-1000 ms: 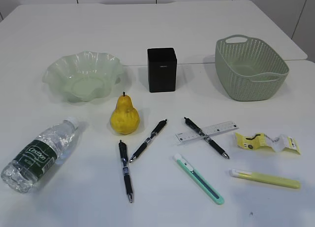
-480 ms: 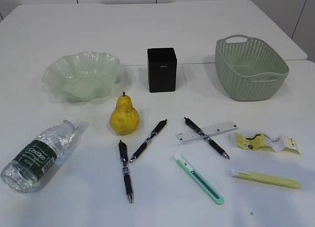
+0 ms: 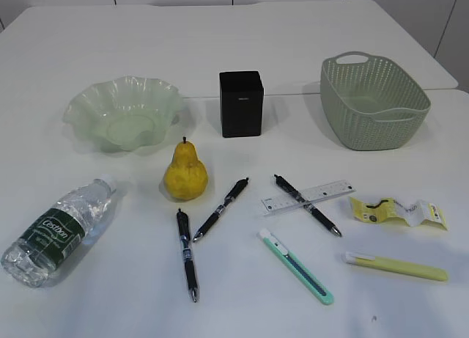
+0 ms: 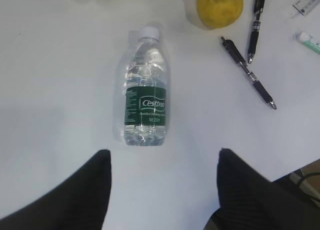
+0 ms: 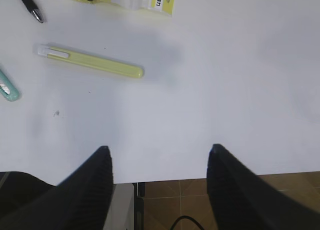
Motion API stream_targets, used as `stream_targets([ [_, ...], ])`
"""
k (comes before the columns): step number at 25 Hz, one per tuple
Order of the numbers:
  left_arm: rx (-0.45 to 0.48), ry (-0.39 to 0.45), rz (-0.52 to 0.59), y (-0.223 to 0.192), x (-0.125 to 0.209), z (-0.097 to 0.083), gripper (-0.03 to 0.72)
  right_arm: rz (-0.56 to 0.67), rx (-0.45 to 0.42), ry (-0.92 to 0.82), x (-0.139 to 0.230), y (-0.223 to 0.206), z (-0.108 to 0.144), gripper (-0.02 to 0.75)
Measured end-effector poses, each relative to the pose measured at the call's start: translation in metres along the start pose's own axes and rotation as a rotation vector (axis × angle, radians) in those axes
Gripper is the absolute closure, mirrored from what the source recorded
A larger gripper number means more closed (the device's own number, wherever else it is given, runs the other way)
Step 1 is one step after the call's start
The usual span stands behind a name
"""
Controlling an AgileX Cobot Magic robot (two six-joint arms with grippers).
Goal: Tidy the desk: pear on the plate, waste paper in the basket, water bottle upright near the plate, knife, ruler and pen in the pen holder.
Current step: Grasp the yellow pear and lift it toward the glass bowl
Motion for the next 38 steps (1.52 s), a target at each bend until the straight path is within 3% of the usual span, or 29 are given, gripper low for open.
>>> stream_targets([
  [6, 0.029, -0.046, 0.08, -0.028, -0.032, -0.014, 0.109, 0.0, 0.0, 0.0, 0.0, 0.0, 0.0, 0.265],
  [19, 0.12, -0.177, 0.149, -0.11, -0.111, -0.079, 0.102, 0.0, 0.002, 0.001, 0.0, 0.0, 0.0, 0.265],
  [38, 0.101, -0.203, 0.318, -0.216, -0.118, -0.083, 0.106, -0.027, -0.03, -0.011, -0.003, 0.0, 0.003, 0.265],
])
Point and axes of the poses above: a point on each arm's last joint axis where the gripper is mounted, y pointing back along that axis away from the gripper, z along the wrist's bending axis when the last joint is at zero, x = y × z, the point moved 2 cm from there along -y, pointing out along that axis toward the gripper, and after that the axes turned 6 degrees about y, right-handed, at the moved point
